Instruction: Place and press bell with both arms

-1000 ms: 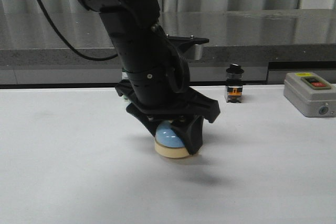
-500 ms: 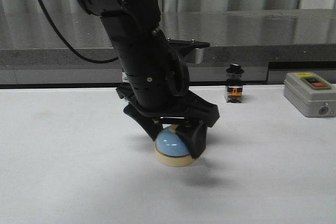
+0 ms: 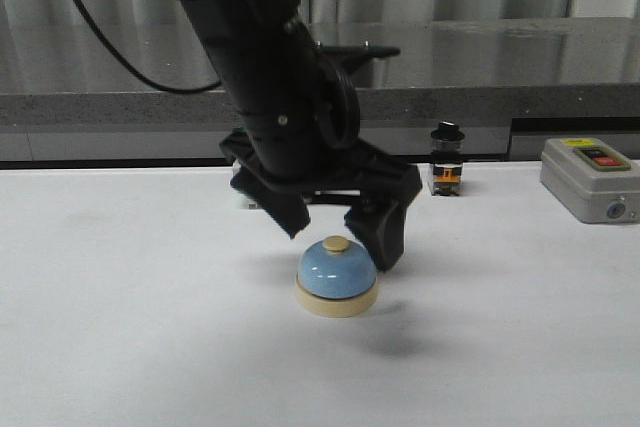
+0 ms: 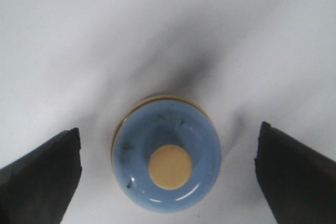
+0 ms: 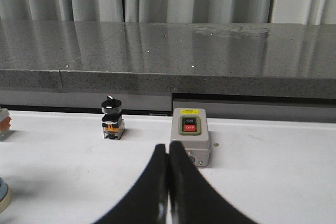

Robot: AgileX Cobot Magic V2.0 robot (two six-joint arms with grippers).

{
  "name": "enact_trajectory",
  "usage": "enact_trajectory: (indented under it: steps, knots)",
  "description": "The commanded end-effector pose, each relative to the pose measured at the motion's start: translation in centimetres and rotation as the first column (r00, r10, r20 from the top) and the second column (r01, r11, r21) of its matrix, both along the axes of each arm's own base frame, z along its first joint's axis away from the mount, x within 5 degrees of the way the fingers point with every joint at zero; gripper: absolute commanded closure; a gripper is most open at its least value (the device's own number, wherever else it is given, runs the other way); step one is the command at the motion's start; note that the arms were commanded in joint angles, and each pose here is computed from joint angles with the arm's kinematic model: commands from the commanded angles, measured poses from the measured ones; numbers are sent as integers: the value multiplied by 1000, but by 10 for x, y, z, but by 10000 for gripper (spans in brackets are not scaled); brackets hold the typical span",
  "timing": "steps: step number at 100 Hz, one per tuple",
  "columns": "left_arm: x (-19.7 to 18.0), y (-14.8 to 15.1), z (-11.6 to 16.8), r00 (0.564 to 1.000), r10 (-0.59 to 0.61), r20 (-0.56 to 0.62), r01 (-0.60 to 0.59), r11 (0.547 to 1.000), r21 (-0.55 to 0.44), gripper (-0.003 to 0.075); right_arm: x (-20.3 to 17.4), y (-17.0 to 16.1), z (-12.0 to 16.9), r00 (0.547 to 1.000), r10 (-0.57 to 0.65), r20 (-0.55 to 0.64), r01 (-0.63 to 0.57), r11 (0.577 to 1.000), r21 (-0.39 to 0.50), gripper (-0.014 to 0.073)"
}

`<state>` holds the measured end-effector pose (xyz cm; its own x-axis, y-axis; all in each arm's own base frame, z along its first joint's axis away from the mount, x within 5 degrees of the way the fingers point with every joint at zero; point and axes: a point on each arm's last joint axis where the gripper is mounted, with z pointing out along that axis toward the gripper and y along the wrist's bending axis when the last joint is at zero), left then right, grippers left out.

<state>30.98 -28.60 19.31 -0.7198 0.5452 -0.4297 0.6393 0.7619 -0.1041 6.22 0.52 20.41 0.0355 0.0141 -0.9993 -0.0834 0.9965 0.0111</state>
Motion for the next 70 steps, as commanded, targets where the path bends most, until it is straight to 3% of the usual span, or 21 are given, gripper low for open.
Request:
enact_trajectory:
  steps: [1, 22, 42, 70]
  knots:
    - [0, 8, 63, 990, 51, 133, -31, 989, -146, 79, -1, 0, 12, 996, -5, 87, 5, 1000, -3, 655]
    - [-1, 46, 115, 966, 137, 221, -85, 969, -230, 79, -1, 0, 12, 996, -5, 87, 5, 1000, -3, 655]
    - [-7, 103, 141, 922, 268, 278, -187, 940, -287, 79, -1, 0, 12, 996, -5, 87, 5, 1000, -3, 655]
    - [-46, 200, 151, 791, 509, 340, -385, 846, -369, 79, -1, 0, 12, 996, -5, 87, 5, 1000, -3, 655]
